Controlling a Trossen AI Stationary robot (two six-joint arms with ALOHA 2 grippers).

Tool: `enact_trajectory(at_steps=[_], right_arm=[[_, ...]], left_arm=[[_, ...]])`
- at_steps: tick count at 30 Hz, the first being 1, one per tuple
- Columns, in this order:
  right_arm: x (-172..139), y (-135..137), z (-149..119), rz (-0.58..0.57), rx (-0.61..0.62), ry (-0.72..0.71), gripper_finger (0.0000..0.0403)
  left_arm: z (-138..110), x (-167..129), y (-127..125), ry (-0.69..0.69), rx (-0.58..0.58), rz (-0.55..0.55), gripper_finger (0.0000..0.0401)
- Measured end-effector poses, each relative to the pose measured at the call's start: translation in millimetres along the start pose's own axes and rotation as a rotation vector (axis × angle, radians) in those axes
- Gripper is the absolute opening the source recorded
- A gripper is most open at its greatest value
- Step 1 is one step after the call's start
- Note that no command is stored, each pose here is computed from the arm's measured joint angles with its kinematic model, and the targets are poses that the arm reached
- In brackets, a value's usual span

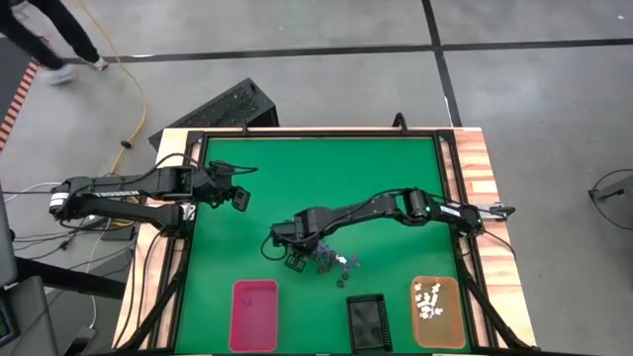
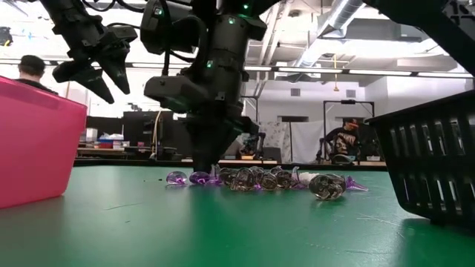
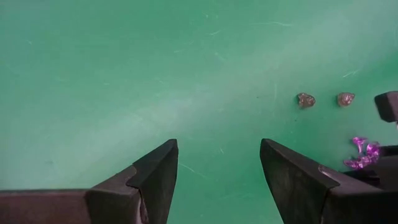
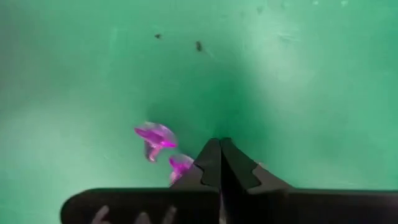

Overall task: Sort Halloween decoration
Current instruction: Put the violet witch hat toy into the red organizing bin

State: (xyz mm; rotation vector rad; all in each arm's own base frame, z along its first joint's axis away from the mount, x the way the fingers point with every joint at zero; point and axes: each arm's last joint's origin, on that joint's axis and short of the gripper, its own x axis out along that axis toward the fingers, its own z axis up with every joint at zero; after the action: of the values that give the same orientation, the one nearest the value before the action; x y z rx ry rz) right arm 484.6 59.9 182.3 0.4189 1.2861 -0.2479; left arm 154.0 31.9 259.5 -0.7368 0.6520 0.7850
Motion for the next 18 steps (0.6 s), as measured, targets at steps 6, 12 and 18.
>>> enact_trajectory(at_steps=[6, 12, 18], right_arm=[[-28.8, 10.9, -3.1, 0.005, -0.155, 0.014, 0.0056], [-29.4, 17.5, -14.6, 0.003, -0.197, 0.084, 0.0161], [-24.7, 18.7, -13.6, -0.037, -0.204, 0.051, 0.022]], left_arm=[[0.0, 0.0, 0.0, 0.0, -0.002, 0.0, 0.0219], [0.0, 0.0, 0.0, 0.001, -0.001, 0.0, 0.0219], [0.0, 0.0, 0.0, 0.001, 0.002, 0.0, 0.0219]])
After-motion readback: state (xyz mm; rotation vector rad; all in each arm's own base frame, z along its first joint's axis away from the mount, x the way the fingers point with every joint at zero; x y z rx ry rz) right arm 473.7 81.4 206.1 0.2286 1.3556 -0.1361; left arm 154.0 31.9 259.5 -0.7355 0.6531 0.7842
